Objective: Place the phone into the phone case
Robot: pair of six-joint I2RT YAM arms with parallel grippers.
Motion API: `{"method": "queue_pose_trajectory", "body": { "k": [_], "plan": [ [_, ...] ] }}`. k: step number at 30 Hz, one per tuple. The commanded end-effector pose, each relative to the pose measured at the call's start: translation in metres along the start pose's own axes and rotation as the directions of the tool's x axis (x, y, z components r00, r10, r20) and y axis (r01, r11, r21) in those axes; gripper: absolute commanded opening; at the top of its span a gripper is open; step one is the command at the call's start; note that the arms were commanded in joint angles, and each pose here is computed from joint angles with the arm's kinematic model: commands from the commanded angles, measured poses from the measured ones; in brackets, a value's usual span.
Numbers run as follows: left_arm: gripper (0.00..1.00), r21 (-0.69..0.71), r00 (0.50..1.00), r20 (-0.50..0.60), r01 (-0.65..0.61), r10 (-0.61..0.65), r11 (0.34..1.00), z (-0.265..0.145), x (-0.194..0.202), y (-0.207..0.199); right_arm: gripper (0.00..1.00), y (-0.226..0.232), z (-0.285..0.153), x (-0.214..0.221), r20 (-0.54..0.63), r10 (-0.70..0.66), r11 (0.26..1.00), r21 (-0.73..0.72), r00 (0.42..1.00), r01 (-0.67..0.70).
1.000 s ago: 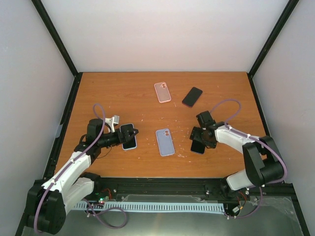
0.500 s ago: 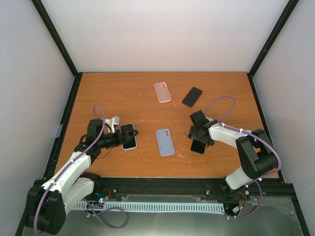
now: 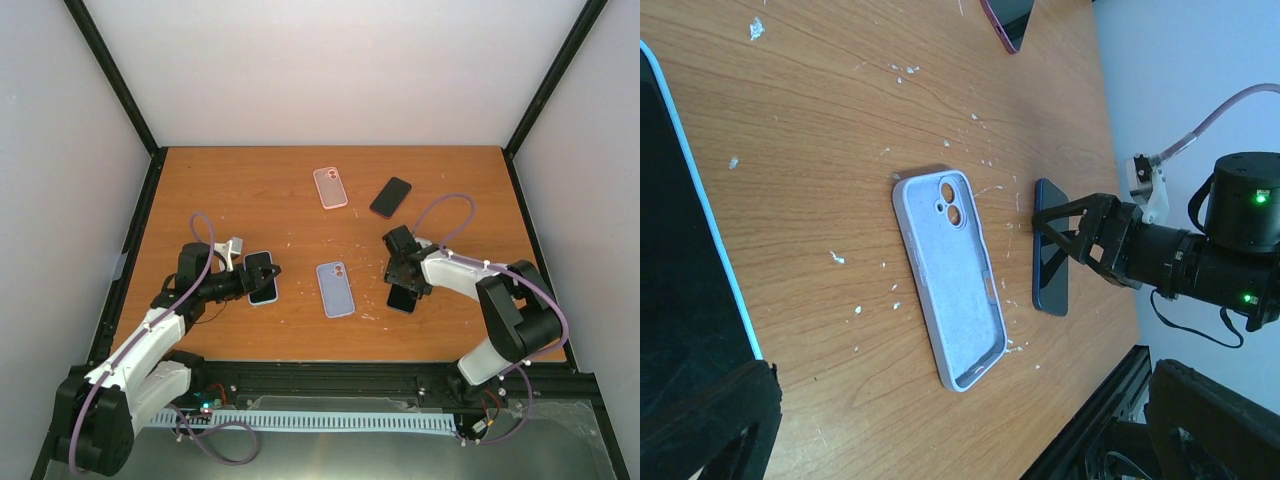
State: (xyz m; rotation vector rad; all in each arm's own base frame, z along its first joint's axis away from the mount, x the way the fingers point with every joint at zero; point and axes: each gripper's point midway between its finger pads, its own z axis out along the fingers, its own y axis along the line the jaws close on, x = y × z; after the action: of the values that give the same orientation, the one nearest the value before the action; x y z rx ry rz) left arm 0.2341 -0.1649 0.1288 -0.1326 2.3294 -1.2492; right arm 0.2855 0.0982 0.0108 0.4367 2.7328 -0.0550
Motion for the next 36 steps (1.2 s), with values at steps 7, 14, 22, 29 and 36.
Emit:
{"method": "queue_pose_trajectory", "body": {
  "k": [7, 14, 22, 29, 36],
  "plan": [
    [0.99, -0.024, 1.0, -0.006, 0.016, -0.016, 1.0, 0.004, 0.005, 0.011, 0.66, 0.045, -0.008, 0.044, -0.044, -0.193, 0.974, -0.127, 0.98, 0.186],
    [0.99, -0.023, 0.997, -0.033, 0.072, -0.073, 0.997, 0.008, 0.01, 0.014, 0.56, 0.078, -0.024, 0.034, 0.015, -0.232, 0.946, -0.231, 0.973, 0.229],
    [0.99, -0.045, 0.995, 0.005, 0.095, -0.095, 0.994, 0.005, 0.006, 0.017, 0.53, 0.133, -0.067, 0.015, 0.116, -0.269, 0.838, -0.46, 0.956, 0.292],
    [0.99, -0.036, 0.992, 0.021, 0.122, -0.121, 0.992, 0.005, 0.005, 0.018, 0.53, 0.173, -0.096, 0.011, 0.205, -0.276, 0.737, -0.582, 0.939, 0.344],
    [0.98, -0.04, 0.993, 0.01, 0.114, -0.114, 0.993, 0.006, 0.004, 0.017, 0.53, 0.2, -0.099, 0.019, 0.243, -0.297, 0.708, -0.593, 0.923, 0.384]
  ]
}}
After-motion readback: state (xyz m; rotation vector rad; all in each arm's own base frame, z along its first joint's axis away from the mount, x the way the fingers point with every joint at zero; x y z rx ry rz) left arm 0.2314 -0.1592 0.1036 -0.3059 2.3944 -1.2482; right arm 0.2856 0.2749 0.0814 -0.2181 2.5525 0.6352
